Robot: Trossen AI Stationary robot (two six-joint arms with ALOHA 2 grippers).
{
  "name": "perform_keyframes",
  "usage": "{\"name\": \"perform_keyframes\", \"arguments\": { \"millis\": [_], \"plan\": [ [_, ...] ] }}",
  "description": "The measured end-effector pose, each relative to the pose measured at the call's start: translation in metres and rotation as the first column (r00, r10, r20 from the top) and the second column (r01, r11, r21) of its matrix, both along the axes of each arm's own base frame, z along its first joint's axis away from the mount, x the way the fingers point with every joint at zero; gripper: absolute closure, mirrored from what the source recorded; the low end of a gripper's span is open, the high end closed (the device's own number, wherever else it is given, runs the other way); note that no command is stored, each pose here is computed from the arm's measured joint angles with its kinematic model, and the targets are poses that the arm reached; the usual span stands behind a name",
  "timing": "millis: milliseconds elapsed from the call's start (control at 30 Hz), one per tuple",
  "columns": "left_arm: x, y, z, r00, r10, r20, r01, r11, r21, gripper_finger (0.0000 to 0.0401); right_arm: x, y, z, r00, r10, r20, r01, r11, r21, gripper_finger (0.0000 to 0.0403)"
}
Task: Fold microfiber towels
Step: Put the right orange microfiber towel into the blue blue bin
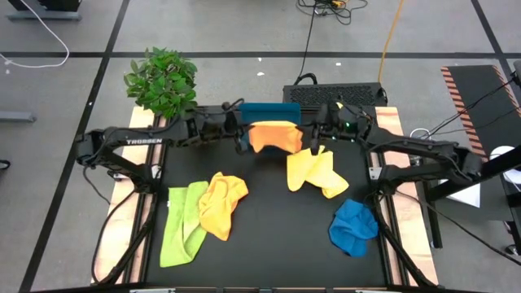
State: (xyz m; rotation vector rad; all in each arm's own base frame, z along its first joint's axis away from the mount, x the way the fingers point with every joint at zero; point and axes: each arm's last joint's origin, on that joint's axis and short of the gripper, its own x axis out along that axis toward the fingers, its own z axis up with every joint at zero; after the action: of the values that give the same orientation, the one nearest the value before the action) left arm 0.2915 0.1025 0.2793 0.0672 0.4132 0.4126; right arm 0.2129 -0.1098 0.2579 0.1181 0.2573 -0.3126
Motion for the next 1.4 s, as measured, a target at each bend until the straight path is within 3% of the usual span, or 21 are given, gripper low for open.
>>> {"name": "perform_keyframes", "arguments": {
  "millis": [533, 1133, 1400],
  "plan": [
    [-0.015, 0.034, 0.001, 0.992, 0.124, -0.038, -0.124, 0.992, 0.000, 0.0390, 0.023, -0.041, -0.012, 0.994, -0.052, -0.098, 0.048, 0.998, -0.036, 0.0403],
    [-0.004, 0.049, -0.027, 0.988, 0.124, -0.095, -0.132, 0.988, -0.083, 0.0389, 0.025, -0.045, -0.024, 0.985, -0.077, -0.156, 0.081, 0.997, 0.018, 0.0403],
    [-0.005, 0.064, -0.039, 0.983, 0.140, -0.122, -0.154, 0.982, -0.111, 0.0388, 0.025, -0.052, -0.032, 0.968, -0.154, -0.198, 0.155, 0.988, -0.012, 0.0403]
  ]
}}
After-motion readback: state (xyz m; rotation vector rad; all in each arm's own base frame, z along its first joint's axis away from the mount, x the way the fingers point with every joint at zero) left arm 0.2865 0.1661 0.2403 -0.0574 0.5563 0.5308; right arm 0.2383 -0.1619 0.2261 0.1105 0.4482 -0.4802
